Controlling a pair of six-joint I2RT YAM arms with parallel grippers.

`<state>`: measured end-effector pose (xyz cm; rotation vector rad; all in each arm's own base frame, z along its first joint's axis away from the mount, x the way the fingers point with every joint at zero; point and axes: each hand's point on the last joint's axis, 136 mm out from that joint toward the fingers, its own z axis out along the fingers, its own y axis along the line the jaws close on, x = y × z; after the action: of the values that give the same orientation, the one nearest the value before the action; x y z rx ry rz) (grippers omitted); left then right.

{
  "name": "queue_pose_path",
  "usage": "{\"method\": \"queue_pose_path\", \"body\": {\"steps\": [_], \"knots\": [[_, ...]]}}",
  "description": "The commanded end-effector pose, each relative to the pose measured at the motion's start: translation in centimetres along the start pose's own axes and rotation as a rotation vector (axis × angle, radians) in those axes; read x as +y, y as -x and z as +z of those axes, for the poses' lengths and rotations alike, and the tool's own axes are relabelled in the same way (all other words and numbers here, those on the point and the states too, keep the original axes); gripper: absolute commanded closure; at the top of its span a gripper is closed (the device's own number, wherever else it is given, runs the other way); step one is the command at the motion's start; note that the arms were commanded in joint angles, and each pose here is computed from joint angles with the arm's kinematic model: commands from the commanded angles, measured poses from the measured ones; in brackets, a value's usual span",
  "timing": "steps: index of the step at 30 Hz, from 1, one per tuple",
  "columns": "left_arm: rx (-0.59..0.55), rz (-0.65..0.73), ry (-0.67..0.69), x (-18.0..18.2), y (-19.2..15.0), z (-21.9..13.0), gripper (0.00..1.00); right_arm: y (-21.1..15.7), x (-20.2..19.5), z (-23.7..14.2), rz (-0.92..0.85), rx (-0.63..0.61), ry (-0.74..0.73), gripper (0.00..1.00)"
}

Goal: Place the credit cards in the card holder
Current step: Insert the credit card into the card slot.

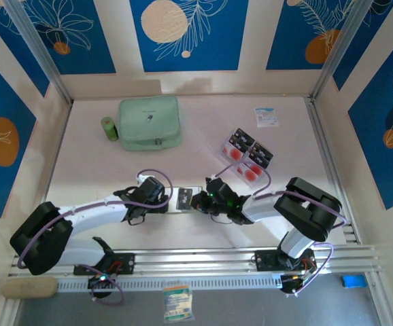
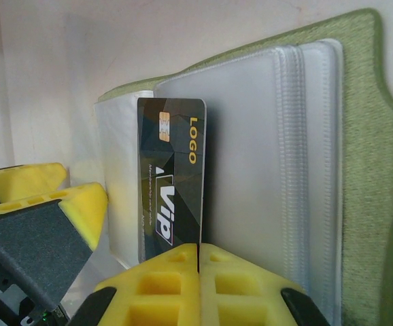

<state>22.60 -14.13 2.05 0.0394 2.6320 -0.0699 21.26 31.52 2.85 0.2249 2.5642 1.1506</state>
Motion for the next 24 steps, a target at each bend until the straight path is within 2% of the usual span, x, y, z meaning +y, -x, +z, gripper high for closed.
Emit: {"method": "queue_pose_path", "body": {"steps": [1,12,24], "knots": [[0.004,-0.015,0.032,1.0,-0.3,0.0,0.0,-0.5,-0.2,0.4,-0.008,0.052,-0.021,1.0],[0.004,-0.017,0.029,0.9,-0.3,0.0,0.0,-0.6,0.1,1.2,-0.003,0.101,-0.009,1.0],[0.003,-0.017,0.029,0.9,-0.3,0.1,0.0,0.1,-0.4,-0.1,-0.007,0.109,-0.014,1.0]]}}
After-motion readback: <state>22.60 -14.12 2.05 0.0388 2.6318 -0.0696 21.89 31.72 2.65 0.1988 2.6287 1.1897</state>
